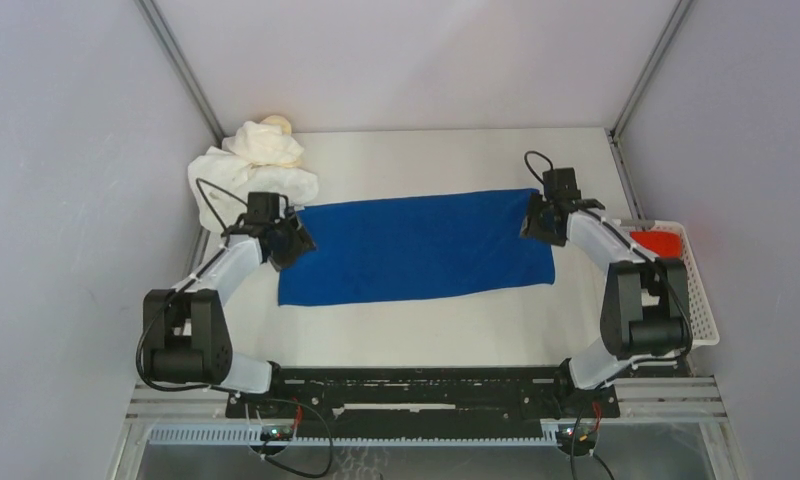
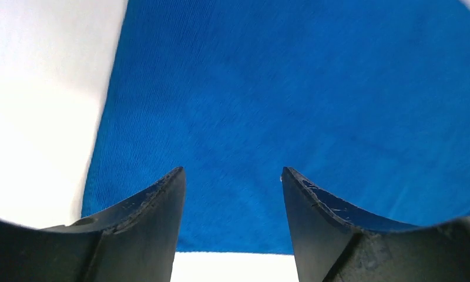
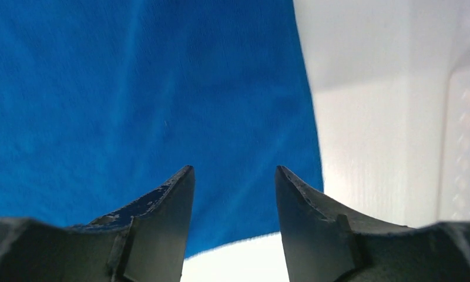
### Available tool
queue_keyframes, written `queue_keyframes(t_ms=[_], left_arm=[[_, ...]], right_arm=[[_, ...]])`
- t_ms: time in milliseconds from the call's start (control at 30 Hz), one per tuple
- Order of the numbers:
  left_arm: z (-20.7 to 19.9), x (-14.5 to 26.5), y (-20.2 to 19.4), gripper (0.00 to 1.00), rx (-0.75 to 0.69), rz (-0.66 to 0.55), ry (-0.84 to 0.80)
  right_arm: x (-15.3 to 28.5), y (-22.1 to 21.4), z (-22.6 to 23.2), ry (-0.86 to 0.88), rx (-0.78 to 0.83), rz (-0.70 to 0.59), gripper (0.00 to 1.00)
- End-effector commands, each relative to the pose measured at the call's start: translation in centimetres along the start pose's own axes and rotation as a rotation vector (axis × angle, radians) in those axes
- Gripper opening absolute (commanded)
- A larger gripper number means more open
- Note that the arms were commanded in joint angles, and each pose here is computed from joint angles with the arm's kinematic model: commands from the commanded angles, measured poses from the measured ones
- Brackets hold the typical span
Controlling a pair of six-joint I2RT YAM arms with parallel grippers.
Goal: Roll the towels
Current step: Fold the towel at the center of the board.
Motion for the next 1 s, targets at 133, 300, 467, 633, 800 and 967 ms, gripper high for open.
queue_keyframes(t_ms=[133,300,467,633,800,967], left_arm=[[4.0,-1.7,-5.0,0.66,0.053,0.071,0.057],[6.7,-2.2,-6.8,0.66,0.100,0.085,0.133],[8.6,-1.2,-7.1,0.65,0.131,0.069,0.185],[11.5,0.6,-8.2,0.66,0.176,0.060,0.240],[13.2,1.9,-8.7,0.66,0.261,0.022,0.250],[9.9,3.8,-5.3,0.70,0.225,-0.027,0.156]], right_arm=[[0.8,-5.0,-0.1,0.078,-0.205,0.016,0.56],[-0.3,-8.9,-1.0,0.107,-0.302,0.107,0.57],[0.0,-12.5,-1.5,0.096,-0.411,0.228,0.59],[1.7,-15.2,-2.3,0.058,-0.502,0.261,0.60],[3.3,-16.5,-3.0,0.024,-0.517,0.220,0.60],[4.9,-13.2,-2.4,0.079,-0.462,0.104,0.64]])
Point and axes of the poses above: each gripper's point midway between its finger pads, its own x axis back along the fingers, its own z axis along the line the jaws close on, y = z × x, the point moved 1 cm from there along x, back along the fingers, and after that the axes turned 10 degrees about x, right-handed, at the moved point
